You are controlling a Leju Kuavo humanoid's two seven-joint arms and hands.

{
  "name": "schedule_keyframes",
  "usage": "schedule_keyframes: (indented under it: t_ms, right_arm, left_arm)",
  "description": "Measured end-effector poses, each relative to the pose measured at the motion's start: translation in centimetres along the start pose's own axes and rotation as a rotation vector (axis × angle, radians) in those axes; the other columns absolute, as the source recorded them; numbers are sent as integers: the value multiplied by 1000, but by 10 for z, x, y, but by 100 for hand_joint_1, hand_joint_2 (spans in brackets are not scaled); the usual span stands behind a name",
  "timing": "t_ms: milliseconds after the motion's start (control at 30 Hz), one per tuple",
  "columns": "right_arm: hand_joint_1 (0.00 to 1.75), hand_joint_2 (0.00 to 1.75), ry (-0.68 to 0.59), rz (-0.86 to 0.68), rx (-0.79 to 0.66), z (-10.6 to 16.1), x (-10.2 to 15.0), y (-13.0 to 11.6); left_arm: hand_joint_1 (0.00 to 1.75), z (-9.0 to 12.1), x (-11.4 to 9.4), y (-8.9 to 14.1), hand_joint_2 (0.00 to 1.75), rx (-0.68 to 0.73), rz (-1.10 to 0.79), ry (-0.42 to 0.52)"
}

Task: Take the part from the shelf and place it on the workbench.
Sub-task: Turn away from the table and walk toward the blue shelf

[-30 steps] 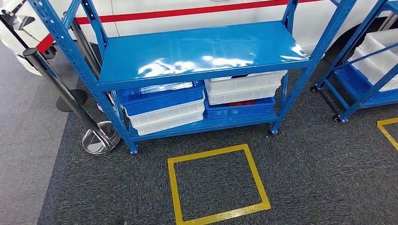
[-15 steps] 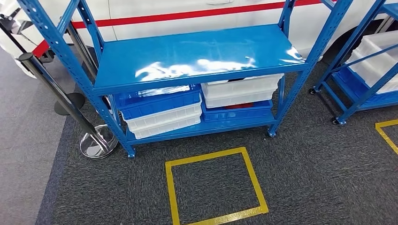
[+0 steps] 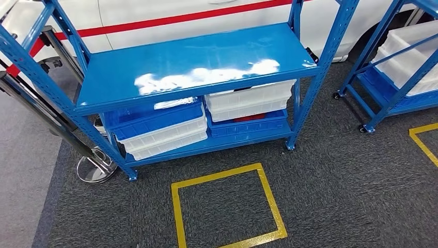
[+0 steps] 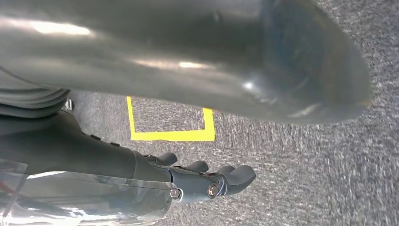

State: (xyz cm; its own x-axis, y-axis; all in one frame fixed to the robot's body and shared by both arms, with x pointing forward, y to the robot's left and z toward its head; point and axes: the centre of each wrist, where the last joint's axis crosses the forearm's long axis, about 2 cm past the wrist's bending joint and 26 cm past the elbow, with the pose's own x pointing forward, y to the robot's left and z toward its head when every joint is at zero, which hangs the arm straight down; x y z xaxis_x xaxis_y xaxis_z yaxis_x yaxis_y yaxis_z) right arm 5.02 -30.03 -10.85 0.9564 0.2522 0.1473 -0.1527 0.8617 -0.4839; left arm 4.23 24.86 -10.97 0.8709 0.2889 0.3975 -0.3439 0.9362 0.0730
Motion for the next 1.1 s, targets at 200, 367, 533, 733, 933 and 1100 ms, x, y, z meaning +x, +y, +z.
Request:
schedule_keyframes:
  t_ms: [200, 367, 533, 733, 933, 1100]
  right_arm:
    - [0, 0, 15, -10, 4, 2, 2, 3]
    - [0, 0, 23, -11, -2, 1, 1, 2]
    - [0, 0, 24, -9, -11, 0, -2, 0]
    - [0, 0, -31, 25, -18, 1, -2, 1]
    - [0, 0, -77, 57, -24, 0, -1, 0]
    - [0, 0, -103, 86, -19, 0, 4, -1]
  left_arm:
    - [0, -1, 4, -1, 0, 3, -3, -10]
    - [0, 0, 4, -4, 0, -3, -1, -11]
    - [0, 1, 2, -8, 0, -13, 10, -11]
    - [0, 1, 2, -8, 0, -8, 18, -17]
    - [0, 2, 0, -8, 0, 1, 36, -10]
    - [0, 2, -3, -7, 0, 15, 52, -12]
